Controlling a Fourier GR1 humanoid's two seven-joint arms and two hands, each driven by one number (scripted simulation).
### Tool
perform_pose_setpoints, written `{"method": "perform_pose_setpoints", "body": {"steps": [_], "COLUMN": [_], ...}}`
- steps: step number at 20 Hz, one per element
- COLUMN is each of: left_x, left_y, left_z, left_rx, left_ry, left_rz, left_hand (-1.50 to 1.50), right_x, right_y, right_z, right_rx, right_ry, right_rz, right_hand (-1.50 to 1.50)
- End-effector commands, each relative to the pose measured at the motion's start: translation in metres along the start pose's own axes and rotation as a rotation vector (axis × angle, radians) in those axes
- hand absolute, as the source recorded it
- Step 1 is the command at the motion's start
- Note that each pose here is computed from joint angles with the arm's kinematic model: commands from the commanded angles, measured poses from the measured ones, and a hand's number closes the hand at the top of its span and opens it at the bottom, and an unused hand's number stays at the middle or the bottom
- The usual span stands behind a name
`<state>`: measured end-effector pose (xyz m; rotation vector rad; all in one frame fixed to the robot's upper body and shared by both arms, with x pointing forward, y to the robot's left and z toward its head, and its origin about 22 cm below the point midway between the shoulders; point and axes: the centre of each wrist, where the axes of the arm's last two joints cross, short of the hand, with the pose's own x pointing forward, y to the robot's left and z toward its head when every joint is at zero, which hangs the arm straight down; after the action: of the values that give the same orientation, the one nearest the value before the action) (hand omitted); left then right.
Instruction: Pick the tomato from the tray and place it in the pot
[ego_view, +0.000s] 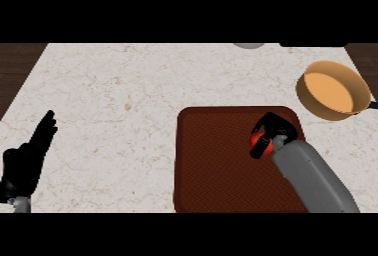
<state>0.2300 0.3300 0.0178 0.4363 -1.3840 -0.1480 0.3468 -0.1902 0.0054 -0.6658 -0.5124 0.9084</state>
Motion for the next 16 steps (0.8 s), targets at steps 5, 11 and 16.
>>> {"method": "perform_pose_setpoints", "body": {"steps": [5, 11, 16], "left_x": [0.002, 0.012, 0.002], "left_y": [-0.011, -0.011, 0.008], "left_z": [0.002, -0.004, -0.005], "left_rx": [-0.014, -0.015, 0.015], "left_ry": [-0.004, -0.015, 0.004], "left_rz": [-0.002, 0.011, -0.005], "left_hand": [0.00, 0.00, 0.00], "right_x": [0.023, 0.060, 0.054], "right_y": [-0.017, -0.058, -0.063], "right_z": [0.014, 0.041, 0.041], "right_rx": [-0.047, -0.160, -0.264], "right_ry": [-0.140, -0.388, -0.356], "right_rz": [0.051, 0.115, 0.171], "right_hand": [1.50, 1.50, 1.50]}}
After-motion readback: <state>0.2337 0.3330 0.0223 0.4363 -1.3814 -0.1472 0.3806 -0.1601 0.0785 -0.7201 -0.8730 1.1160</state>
